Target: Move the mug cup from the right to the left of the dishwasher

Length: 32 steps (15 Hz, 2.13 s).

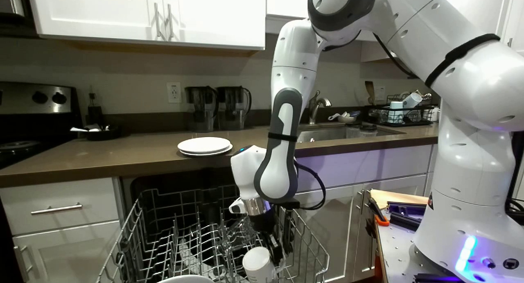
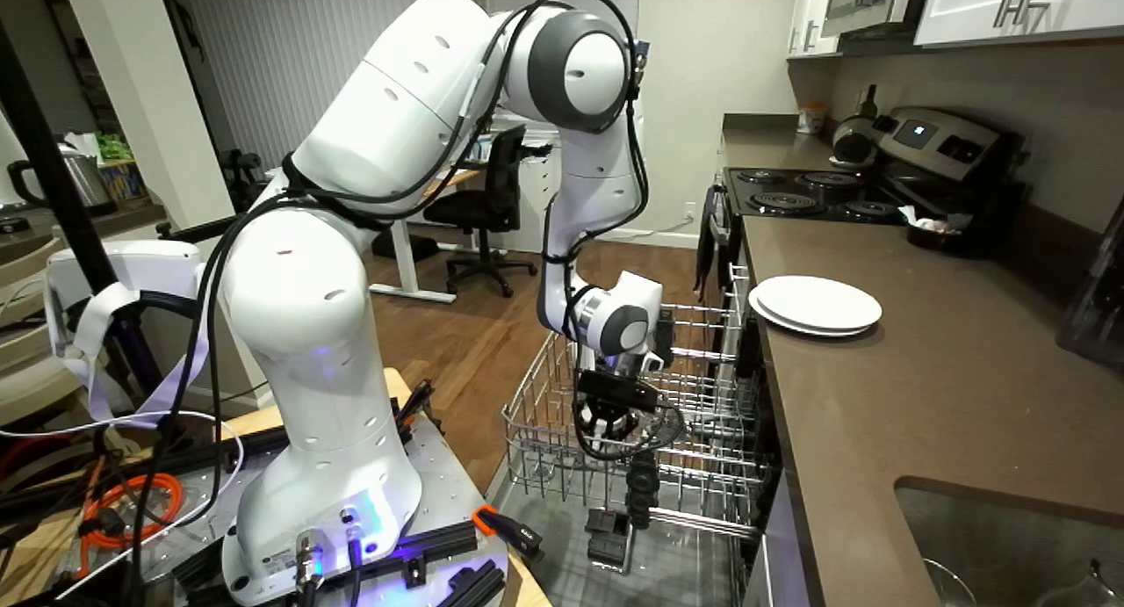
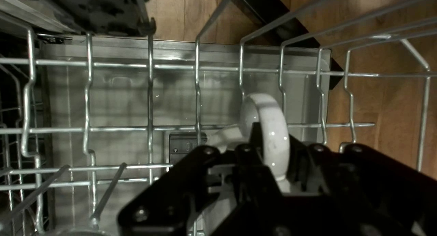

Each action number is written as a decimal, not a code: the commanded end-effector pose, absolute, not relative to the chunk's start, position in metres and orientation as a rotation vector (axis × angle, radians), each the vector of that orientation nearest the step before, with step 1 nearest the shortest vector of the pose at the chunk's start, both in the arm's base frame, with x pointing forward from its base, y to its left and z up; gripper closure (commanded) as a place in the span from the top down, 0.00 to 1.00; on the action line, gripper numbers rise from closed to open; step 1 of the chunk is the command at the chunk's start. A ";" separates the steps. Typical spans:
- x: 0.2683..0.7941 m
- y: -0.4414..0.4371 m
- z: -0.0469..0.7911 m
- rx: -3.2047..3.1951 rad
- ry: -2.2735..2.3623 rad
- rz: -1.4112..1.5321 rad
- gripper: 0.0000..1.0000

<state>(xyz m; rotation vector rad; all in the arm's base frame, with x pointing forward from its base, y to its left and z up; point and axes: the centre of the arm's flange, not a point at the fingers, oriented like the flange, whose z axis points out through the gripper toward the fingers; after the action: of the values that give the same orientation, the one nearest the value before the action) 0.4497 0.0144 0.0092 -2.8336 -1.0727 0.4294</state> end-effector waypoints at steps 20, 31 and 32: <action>0.450 0.032 0.063 -2.843 -1.068 0.543 0.09; 0.455 0.066 0.139 -2.875 -1.146 0.579 0.09; 0.457 0.070 0.147 -2.877 -1.149 0.572 0.09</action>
<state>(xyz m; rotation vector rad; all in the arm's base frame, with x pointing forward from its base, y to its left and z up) 0.4635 0.0587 0.1095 -2.8570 -1.1701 0.5760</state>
